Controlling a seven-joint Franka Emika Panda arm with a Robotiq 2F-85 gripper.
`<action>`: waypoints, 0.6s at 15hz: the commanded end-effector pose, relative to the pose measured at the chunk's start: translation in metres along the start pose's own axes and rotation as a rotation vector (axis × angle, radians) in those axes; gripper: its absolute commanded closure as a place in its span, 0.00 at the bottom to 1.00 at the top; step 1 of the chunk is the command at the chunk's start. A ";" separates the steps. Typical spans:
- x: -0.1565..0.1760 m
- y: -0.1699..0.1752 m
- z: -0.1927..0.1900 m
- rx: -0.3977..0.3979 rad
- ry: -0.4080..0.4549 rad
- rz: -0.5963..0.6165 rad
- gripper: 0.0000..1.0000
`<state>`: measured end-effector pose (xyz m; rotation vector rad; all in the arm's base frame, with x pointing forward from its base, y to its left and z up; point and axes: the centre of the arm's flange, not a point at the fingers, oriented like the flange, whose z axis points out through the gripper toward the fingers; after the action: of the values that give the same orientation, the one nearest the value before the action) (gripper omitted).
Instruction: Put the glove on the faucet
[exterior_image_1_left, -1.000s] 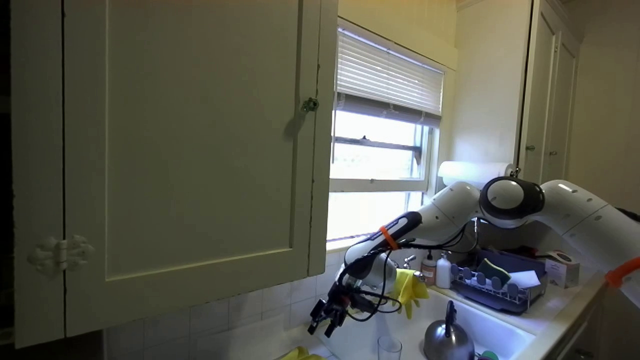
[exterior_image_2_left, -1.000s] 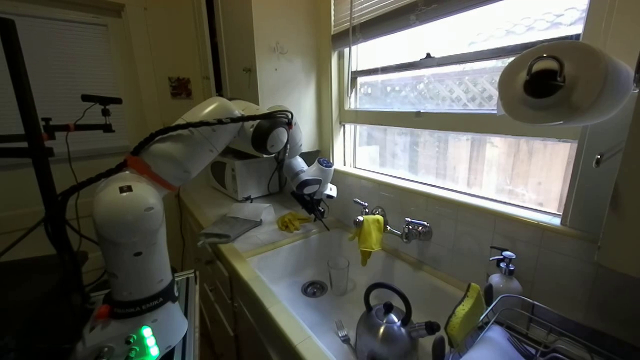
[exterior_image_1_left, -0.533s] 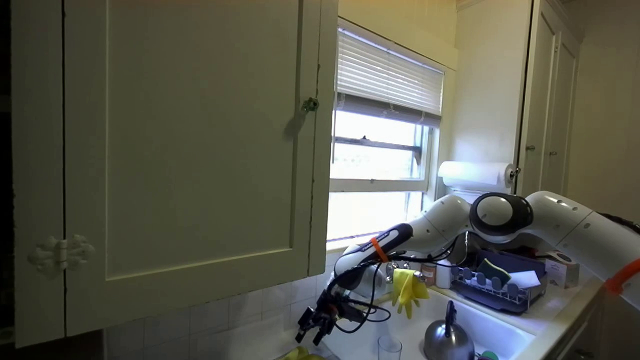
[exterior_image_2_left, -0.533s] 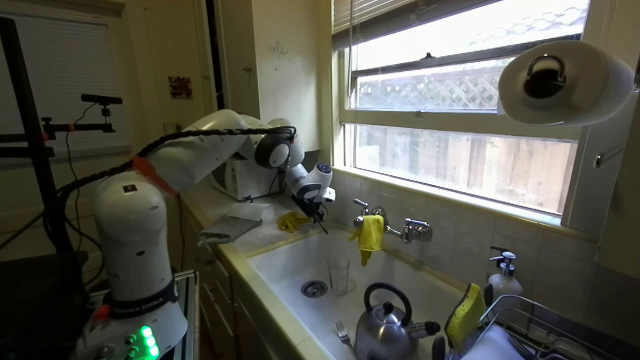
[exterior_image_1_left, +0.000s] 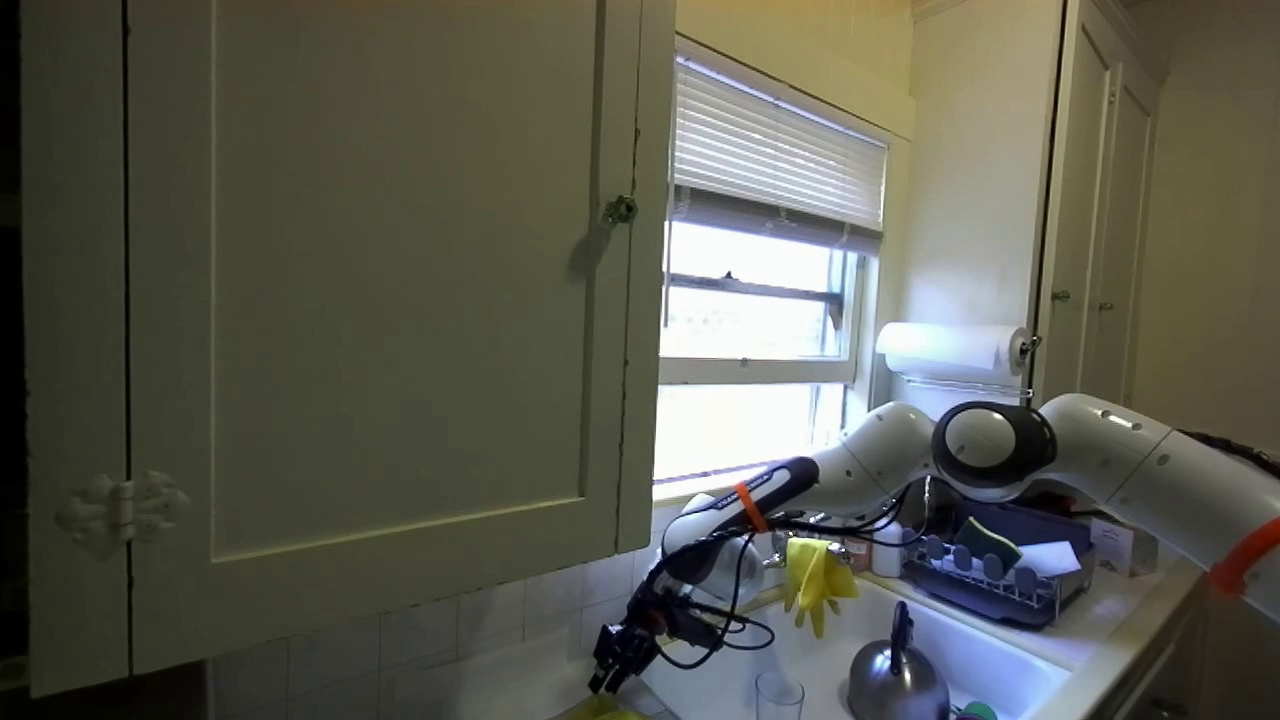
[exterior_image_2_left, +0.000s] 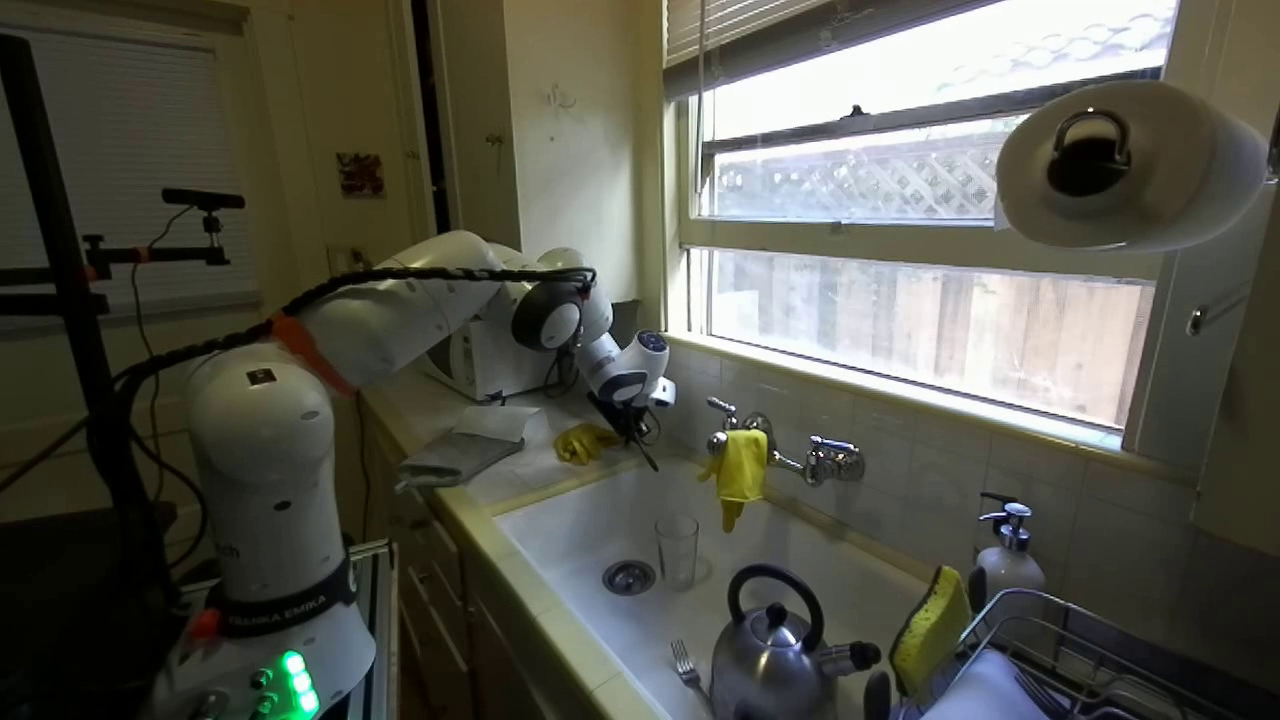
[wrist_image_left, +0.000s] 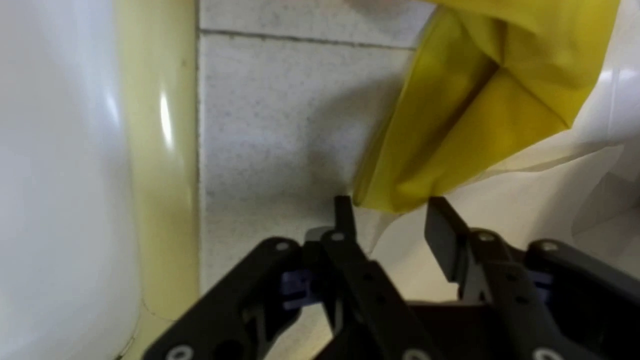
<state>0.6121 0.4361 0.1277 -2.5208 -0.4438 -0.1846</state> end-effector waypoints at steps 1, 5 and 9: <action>0.009 -0.001 0.014 -0.004 -0.021 0.018 0.88; 0.006 -0.002 0.016 -0.001 -0.041 0.039 1.00; -0.006 -0.006 -0.026 -0.011 0.005 0.043 0.99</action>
<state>0.6126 0.4417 0.1231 -2.5227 -0.4037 -0.1414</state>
